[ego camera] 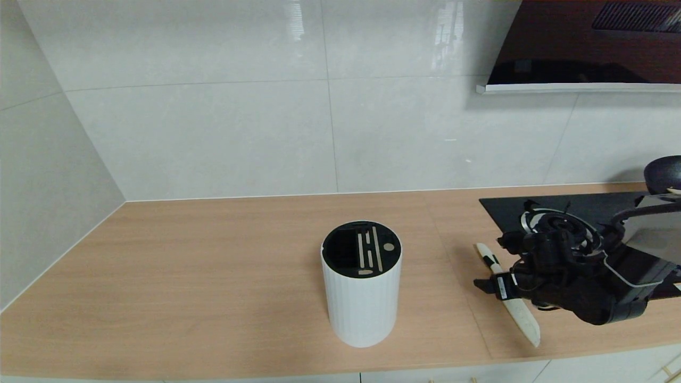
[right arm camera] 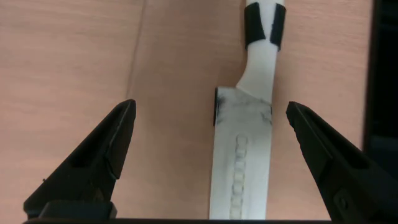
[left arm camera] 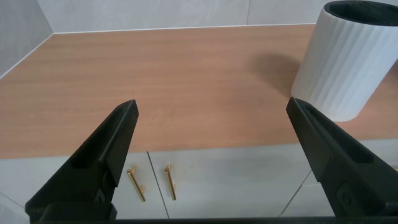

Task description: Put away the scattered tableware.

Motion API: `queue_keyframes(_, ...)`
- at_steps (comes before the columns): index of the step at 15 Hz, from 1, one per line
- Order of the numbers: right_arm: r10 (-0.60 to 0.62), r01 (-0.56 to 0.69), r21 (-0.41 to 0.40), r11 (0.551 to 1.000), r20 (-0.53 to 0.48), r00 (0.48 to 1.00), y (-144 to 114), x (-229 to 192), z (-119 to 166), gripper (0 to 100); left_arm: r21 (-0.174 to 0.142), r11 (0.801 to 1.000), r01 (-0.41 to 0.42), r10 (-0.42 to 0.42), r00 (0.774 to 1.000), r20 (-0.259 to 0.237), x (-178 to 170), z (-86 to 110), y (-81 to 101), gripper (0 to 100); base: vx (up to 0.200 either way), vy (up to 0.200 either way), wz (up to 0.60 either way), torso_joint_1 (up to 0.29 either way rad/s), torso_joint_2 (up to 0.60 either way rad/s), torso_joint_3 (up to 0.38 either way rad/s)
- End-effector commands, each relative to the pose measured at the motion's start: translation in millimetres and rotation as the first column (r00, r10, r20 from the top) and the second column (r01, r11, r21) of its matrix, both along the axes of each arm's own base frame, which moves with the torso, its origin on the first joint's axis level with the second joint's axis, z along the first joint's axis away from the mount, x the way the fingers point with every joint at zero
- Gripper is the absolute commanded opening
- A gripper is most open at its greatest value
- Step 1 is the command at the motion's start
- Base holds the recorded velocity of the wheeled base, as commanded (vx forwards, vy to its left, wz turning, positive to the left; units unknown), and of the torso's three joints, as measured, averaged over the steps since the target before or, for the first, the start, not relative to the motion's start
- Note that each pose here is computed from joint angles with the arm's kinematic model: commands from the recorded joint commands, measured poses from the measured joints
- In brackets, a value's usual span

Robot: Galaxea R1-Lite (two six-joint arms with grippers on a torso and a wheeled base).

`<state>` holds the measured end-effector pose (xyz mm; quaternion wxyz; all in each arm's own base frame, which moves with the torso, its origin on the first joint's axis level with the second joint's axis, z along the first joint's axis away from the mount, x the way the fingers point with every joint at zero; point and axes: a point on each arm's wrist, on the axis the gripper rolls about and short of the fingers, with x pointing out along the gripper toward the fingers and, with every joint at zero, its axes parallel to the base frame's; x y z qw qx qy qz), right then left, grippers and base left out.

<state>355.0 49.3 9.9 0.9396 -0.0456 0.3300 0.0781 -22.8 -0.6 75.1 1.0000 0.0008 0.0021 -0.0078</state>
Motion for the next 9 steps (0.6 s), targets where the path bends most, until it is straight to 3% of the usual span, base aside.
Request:
queue_keyframes(1,-0.007,0.007,-0.003,1.000,-0.015,1.000,-2.5,4.9,-9.1,100,0.000,1.000,0.000,0.000,1.000,0.000,0.0,-0.1,0.0,100,0.000,0.000,0.00,0.000,0.00,0.000)
queue_keyframes(9,-0.057,0.056,-0.048,0.997,-0.019,0.998,-7.7,9.1,-16.4,100,0.000,1.000,0.000,0.000,1.000,0.001,0.0,0.0,0.0,100,0.000,0.000,0.00,0.000,0.00,0.000)
